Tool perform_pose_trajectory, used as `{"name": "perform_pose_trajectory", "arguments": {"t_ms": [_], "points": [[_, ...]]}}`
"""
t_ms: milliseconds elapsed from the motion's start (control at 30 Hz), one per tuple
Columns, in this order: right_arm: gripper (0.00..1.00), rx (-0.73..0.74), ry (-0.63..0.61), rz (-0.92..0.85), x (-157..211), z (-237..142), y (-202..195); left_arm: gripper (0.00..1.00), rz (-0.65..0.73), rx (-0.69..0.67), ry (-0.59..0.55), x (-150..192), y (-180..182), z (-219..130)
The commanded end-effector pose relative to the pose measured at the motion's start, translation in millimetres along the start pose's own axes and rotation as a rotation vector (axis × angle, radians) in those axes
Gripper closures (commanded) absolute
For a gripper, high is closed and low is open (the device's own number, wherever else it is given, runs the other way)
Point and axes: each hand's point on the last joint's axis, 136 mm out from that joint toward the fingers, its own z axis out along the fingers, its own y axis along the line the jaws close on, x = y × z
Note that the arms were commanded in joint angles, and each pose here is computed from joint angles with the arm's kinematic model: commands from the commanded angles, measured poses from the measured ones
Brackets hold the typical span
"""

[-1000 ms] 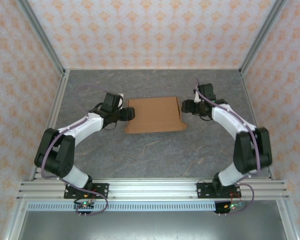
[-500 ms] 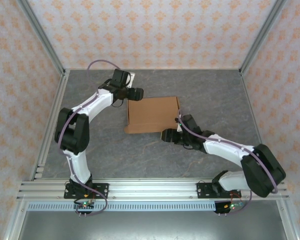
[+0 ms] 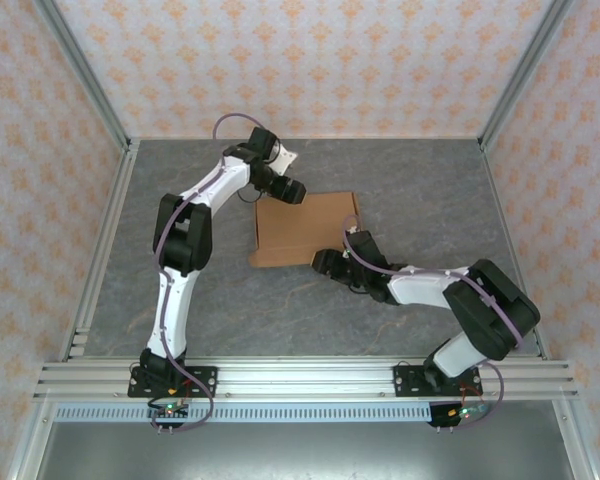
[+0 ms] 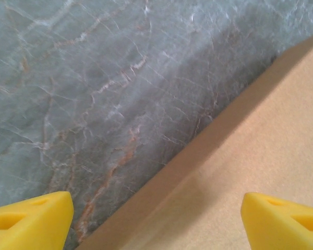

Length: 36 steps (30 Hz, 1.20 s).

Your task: Fold the paper box

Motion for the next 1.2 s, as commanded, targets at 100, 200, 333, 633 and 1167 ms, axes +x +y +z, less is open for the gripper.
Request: {"name": "perform_pose_trajectory", "arguments": {"t_ms": [100,200,333,633,1167], "points": [[0.49,-0.006,-0.093,0.008,-42.1,-0.3,-2.3,0.17,-0.014,0.096,0.079,22.4,-14.9,-13.8],[0.5,-0.01,-0.09,0.002,-50.7,-0.6,-3.9,0.17,-0.033,0.116,0.073,28.6,-16.5,-17.1],[0.52,-0.009,-0.086,0.013,-58.4,0.0,-10.9,0.2,-0.06,0.123,0.089,39.1,-14.8,-17.2],[0.61,-0.139,-0.091,0.103,-57.8,8.6,-5.1,0.24,-0.104,0.129,0.121,53.2,-12.0,-9.2],[0.83,-0.31,-0.23,0.133,-84.5,0.2,22.0,0.39,-0.181,0.221,0.173,80.6,-21.8,3.1]]}}
